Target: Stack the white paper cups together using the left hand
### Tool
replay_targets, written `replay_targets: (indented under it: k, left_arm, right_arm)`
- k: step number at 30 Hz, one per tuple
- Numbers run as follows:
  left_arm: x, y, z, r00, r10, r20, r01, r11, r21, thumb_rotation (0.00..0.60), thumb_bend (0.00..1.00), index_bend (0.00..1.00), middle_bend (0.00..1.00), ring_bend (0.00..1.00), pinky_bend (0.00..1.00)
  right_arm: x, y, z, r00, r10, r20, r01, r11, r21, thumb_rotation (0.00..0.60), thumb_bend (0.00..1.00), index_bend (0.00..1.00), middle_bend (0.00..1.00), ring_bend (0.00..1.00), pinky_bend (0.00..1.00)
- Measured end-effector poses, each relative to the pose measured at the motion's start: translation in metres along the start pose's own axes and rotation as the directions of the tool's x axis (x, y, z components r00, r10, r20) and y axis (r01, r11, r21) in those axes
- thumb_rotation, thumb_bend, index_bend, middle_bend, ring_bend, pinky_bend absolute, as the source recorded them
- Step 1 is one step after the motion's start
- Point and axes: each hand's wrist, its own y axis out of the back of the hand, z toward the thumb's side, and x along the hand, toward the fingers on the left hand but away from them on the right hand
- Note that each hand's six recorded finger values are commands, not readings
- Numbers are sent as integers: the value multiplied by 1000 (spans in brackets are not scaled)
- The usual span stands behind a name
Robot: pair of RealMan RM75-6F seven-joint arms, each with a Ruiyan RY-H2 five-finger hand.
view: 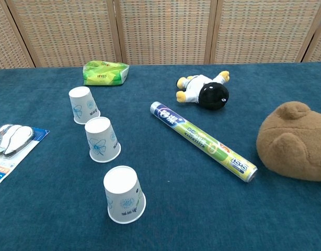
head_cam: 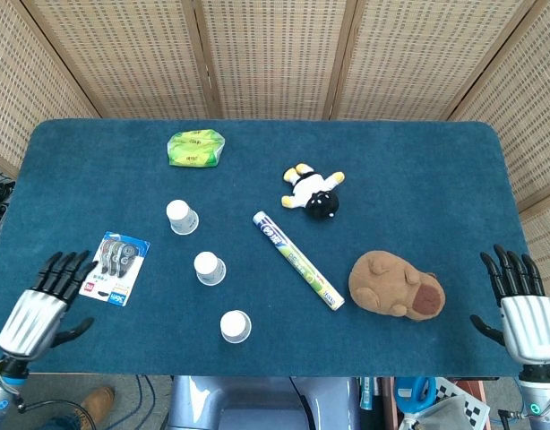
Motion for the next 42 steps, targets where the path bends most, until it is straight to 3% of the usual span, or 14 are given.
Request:
replay_targets:
  k: [2,6,12,16,24,30,35,42]
  left_arm:
    - [8,-2,18,995,-14,94,12,1000,18,600,225,0,0,0,4]
    - [28,-12,56,959,-76,272,60,996,66,600,228,0,0,0,55]
    - [57,-27,101,899,-150,412,129,989,79,600,228,15,0,37,90]
    - [75,-38,122,875,-187,447,153,982,110,600,228,81,32,94,124]
    - [115,-67,155,856,-263,446,233,965,122,600,229,173,126,167,207]
    - [131,-86,171,845,-292,449,245,956,160,600,229,303,291,264,274]
    - [139,-90,178,853,-274,445,231,962,148,600,229,404,391,353,327]
    - [143,-77,179,867,-231,441,213,973,92,600,229,429,410,369,338]
  right_arm:
    - [-1,0,0,1000,-1,2,1,1000,-2,600,0,0,0,0,0]
    - [-2,1,0,1000,-4,2,4,1000,-1,600,0,0,0,0,0]
    - [-3,0,-3,1000,1,10,-1,1000,3,600,0,0,0,0,0]
    - [-4,0,-6,1000,1,20,-1,1000,-1,600,0,0,0,0,0]
    - [-8,-1,-11,999,6,38,-6,1000,-5,600,0,0,0,0,0]
    - [-9,-1,-13,999,9,47,-8,1000,-13,600,0,0,0,0,0]
    - [-9,-1,-16,999,9,54,-9,1000,-16,600,0,0,0,0,0]
    - [-9,-1,-16,999,14,52,-13,1000,-20,600,0,0,0,0,0]
